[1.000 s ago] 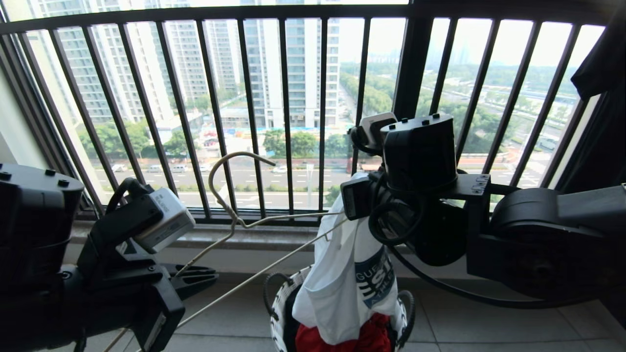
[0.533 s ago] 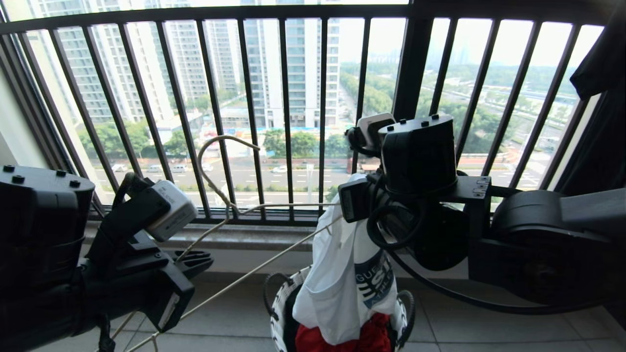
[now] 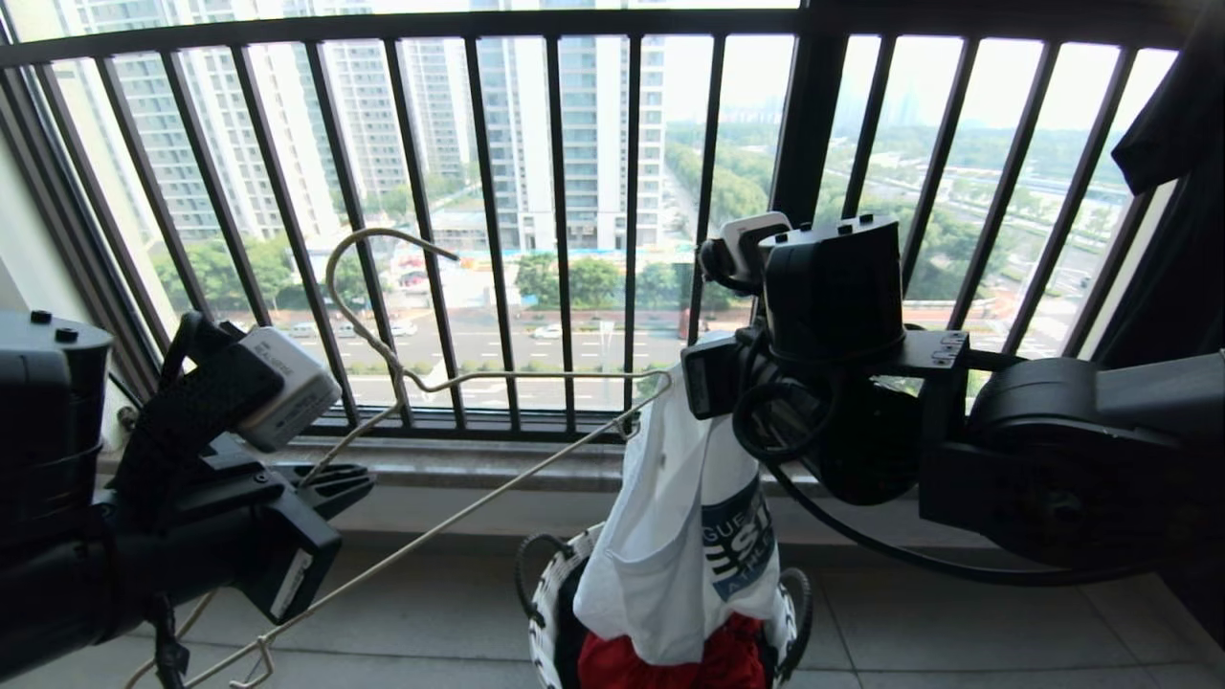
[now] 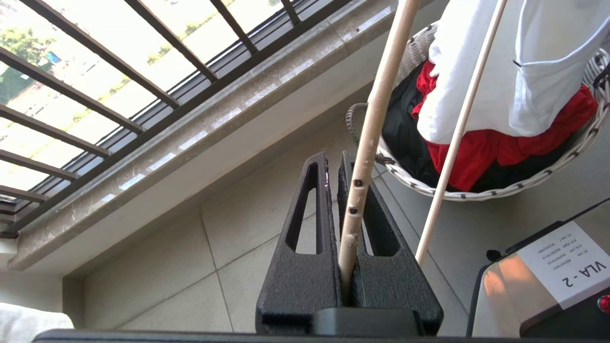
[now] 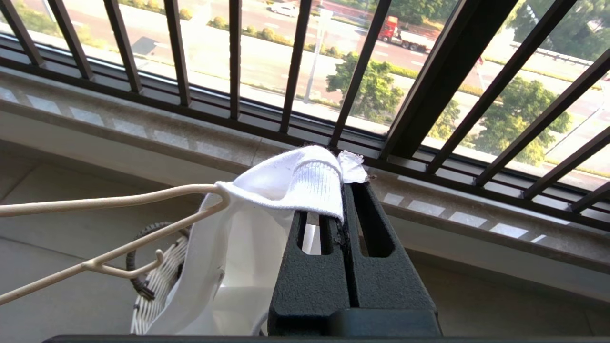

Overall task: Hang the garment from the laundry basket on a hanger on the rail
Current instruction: Hang the clothes on the clothes rack

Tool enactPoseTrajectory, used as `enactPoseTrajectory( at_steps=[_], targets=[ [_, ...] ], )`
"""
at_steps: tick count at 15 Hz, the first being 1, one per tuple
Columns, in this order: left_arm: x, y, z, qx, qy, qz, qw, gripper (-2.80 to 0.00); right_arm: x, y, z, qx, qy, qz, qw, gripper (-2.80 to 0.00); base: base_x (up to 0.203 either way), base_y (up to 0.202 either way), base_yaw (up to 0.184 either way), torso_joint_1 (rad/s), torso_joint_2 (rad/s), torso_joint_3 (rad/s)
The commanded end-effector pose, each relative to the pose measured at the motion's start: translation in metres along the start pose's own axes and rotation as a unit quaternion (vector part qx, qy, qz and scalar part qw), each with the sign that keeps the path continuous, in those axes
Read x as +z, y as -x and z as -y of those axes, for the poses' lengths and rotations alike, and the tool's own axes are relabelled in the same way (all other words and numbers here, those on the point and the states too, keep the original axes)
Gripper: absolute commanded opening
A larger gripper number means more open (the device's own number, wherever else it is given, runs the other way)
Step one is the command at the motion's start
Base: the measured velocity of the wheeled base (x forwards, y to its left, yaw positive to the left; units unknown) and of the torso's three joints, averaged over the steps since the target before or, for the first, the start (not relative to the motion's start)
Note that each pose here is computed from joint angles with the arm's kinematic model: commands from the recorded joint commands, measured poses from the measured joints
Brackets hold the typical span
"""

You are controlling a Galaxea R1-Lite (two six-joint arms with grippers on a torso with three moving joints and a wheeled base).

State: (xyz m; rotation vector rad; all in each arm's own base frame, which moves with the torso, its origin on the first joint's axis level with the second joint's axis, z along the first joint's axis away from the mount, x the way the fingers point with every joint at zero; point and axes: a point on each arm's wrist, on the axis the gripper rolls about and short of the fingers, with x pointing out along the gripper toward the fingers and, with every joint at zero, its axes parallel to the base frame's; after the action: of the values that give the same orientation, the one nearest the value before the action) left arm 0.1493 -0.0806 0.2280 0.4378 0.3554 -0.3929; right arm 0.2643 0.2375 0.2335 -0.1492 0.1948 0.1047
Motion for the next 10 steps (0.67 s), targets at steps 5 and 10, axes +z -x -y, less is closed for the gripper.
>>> enactPoseTrajectory(
  at_steps=[5,10],
  targets=[
    [0.001,0.002,-0.002,-0.012,0.000,0.009,0.9999,-2.80,0.000,-0.001,0.001,-0.003,-0.001,0.000,1.000,-2.80,0.000,0.000,0.000,0.000,0.00,0.000],
    [0.001,0.018,0.001,-0.078,-0.001,0.048,0.9958,-2.80,-0.004,-0.015,0.005,-0.018,0.000,-0.007,1.000,-2.80,0.000,0.000,0.000,0.000,0.00,0.000]
  ],
)
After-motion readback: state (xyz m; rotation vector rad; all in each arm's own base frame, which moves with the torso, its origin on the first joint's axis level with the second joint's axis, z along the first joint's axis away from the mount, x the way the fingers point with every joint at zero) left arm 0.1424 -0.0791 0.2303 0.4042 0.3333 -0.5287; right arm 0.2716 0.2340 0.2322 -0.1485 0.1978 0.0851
